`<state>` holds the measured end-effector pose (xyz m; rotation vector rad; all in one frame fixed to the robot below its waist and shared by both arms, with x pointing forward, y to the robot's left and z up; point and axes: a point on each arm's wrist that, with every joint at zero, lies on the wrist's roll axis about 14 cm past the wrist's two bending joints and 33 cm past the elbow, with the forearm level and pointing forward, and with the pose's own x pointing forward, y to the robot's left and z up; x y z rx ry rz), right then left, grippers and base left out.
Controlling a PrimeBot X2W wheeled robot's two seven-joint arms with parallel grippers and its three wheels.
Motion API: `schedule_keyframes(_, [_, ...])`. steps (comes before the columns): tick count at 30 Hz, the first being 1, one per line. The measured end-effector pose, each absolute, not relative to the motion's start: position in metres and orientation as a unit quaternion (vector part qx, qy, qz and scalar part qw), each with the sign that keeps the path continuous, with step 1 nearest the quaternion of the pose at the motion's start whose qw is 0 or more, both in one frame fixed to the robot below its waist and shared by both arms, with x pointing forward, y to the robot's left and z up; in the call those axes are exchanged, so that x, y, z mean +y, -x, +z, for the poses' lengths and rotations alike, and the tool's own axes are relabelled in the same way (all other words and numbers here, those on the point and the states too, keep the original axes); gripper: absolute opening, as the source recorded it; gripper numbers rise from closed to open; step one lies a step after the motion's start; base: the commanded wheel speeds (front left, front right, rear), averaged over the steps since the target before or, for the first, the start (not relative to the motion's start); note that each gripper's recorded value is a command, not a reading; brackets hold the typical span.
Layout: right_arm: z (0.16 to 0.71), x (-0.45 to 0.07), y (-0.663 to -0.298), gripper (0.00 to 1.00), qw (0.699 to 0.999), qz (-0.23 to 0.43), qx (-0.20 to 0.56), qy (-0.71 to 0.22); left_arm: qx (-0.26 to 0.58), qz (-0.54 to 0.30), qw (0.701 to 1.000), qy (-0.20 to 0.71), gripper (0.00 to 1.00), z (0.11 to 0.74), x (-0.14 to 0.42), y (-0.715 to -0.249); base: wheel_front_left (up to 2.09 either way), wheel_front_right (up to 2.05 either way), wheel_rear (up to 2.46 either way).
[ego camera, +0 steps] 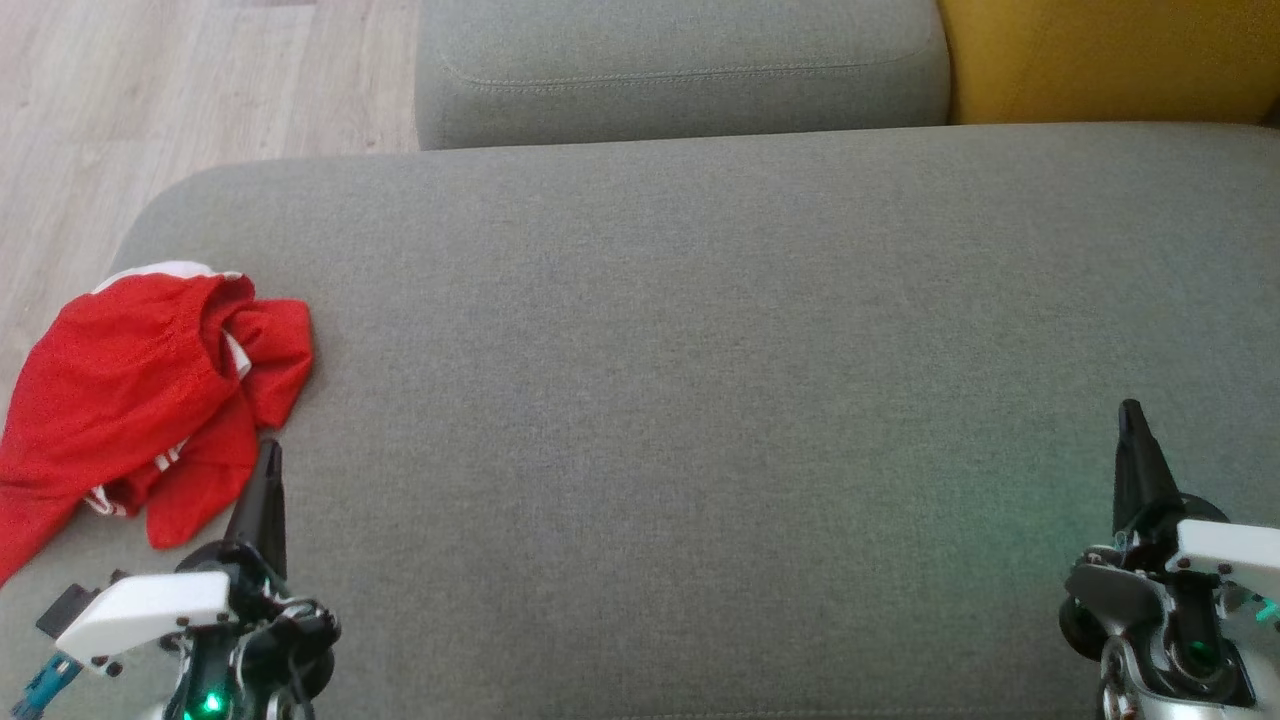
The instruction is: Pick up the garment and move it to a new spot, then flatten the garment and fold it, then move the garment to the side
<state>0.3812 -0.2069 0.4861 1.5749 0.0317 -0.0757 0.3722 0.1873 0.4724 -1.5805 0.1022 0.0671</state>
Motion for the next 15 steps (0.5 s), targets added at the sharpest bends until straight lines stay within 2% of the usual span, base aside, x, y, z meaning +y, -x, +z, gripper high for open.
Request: schedule_keyframes(15, [0.4861,-0.2069,-0.3812,0.00,0.705,-0.034,0.014,-0.708,0.046,0.030,0.702,0.710,0.00,0.4724,0.1873,-0.3722,0.00,0.00,0.00])
